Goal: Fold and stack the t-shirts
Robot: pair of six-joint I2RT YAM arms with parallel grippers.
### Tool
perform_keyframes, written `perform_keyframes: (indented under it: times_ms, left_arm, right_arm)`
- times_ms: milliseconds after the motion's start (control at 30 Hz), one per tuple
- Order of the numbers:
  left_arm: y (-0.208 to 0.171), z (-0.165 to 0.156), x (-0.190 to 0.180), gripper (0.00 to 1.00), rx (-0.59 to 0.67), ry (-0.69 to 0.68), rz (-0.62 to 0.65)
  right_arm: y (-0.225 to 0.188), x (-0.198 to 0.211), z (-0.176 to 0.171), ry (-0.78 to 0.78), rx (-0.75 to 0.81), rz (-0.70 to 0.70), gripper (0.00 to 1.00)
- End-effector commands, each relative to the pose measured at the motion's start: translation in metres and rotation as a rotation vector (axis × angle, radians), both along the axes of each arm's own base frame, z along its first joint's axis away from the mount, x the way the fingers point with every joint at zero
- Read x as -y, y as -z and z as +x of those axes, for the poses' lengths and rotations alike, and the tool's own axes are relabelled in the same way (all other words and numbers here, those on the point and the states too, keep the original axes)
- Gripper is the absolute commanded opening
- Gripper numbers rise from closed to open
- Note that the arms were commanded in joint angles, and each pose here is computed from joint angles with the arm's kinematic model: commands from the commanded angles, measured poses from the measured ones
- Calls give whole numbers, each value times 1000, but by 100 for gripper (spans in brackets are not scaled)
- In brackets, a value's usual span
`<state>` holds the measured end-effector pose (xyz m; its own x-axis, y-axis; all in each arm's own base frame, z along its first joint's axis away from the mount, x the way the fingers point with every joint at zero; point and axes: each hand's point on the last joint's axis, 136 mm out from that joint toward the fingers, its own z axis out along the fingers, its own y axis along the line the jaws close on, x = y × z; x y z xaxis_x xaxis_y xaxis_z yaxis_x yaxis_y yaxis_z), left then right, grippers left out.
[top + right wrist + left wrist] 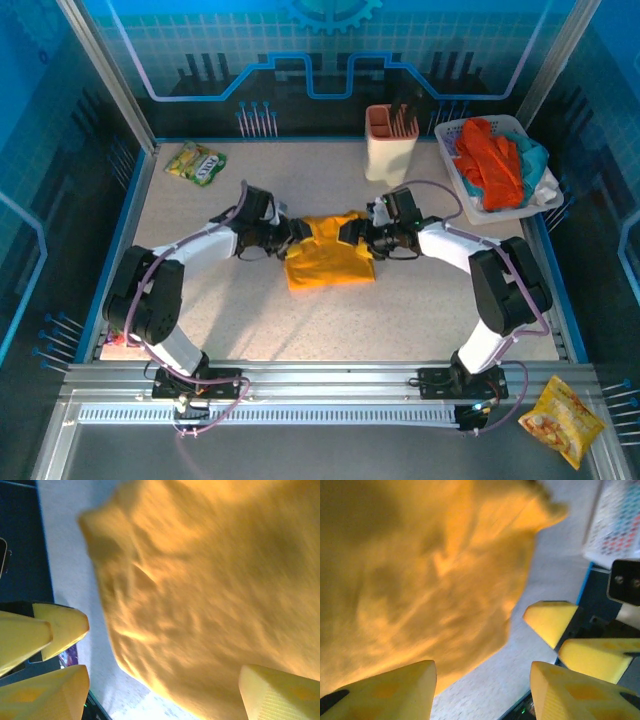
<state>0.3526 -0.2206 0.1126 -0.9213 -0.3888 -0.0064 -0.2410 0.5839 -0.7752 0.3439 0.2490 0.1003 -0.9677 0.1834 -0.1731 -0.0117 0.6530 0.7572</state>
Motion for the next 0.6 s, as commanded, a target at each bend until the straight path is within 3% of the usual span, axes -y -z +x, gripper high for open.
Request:
perform_keyframes:
  times_ms: [0,267,567]
  left_arm:
    - [-1,18,-11,53,1,-7,26]
    - [16,69,-6,51,3,-35,-12]
    - [38,96,-21,50,17,-84,32]
  right_arm:
    - [-26,-7,19,-9,68,1,79]
    - [-23,-38,77,4,118,95,79]
    - [15,-30,124,71,134,77,79]
